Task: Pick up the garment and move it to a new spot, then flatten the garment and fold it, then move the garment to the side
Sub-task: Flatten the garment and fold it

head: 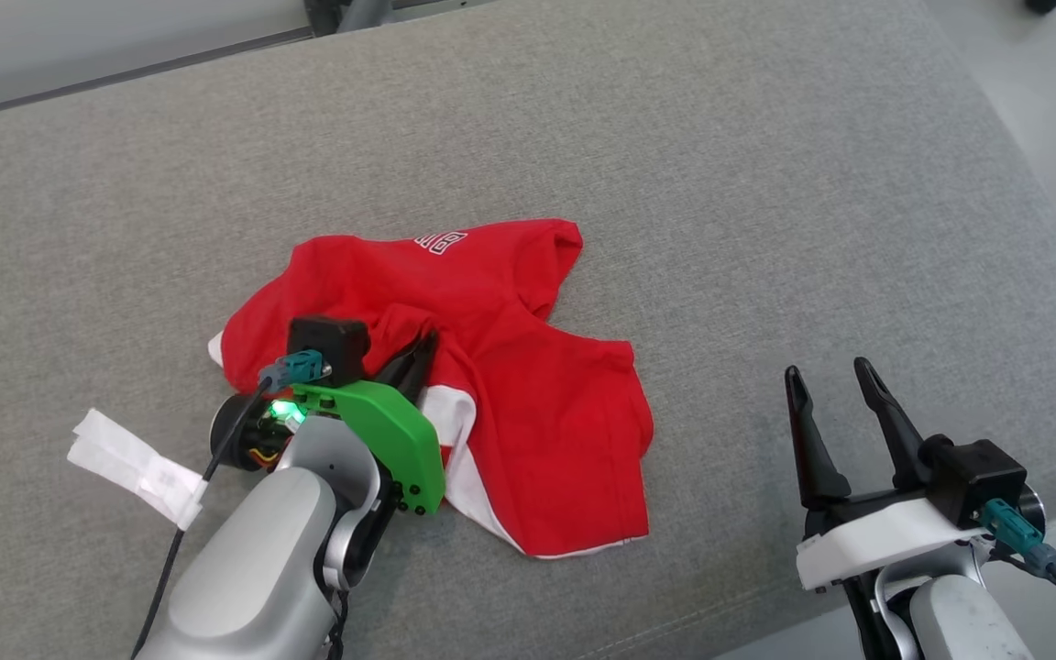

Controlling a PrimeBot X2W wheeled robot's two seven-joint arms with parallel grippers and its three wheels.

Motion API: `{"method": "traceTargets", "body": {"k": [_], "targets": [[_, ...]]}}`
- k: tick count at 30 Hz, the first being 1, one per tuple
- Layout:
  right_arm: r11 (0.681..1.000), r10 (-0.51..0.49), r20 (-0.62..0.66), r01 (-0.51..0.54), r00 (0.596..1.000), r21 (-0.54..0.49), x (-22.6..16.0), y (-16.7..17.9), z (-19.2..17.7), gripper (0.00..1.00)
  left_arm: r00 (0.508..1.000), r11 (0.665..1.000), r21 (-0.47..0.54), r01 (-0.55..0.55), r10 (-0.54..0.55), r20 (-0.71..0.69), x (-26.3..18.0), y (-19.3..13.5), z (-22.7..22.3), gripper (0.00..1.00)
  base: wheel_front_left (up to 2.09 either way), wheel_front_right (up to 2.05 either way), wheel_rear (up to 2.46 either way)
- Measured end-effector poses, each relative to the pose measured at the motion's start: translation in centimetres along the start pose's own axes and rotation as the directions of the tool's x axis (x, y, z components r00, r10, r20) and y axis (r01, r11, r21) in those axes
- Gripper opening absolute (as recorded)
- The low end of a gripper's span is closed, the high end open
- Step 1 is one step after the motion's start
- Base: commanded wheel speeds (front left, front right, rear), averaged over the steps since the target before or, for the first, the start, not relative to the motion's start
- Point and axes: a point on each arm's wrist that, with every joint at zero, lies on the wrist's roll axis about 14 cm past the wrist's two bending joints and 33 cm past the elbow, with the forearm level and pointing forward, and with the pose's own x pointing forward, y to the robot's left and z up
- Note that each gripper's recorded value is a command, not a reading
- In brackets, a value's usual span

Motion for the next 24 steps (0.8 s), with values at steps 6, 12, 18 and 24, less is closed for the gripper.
{"method": "traceTargets", "body": {"k": [6,12,18,24], "targets": [[0.999,-0.031,-0.009,0.031,0.999,-0.008,-0.6,-1.0,-0.2,1.0,0.999,0.999,0.005,0.034,-0.034,-0.023,1.0,-0.9,-2.0,1.0,0.0,0.0,0.0],[1.0,-0.017,-0.006,0.016,1.0,-0.016,-1.2,-0.6,-0.1,1.0,0.995,0.998,0.009,0.066,-0.067,0.078,-0.2,-2.5,0.1,1.0,0.0,0.0,0.0],[1.0,0.016,0.018,-0.016,1.0,-0.014,-2.0,0.4,0.5,1.0,0.985,0.998,-0.026,0.052,-0.047,0.166,-4.4,-3.4,1.1,1.0,0.0,0.0,0.0],[0.999,0.041,0.051,-0.04,0.998,-0.013,-3.0,1.2,1.4,1.0,0.953,0.996,-0.071,-0.055,0.074,0.294,-9.6,-2.1,2.3,1.0,0.0,0.0,0.0]]}}
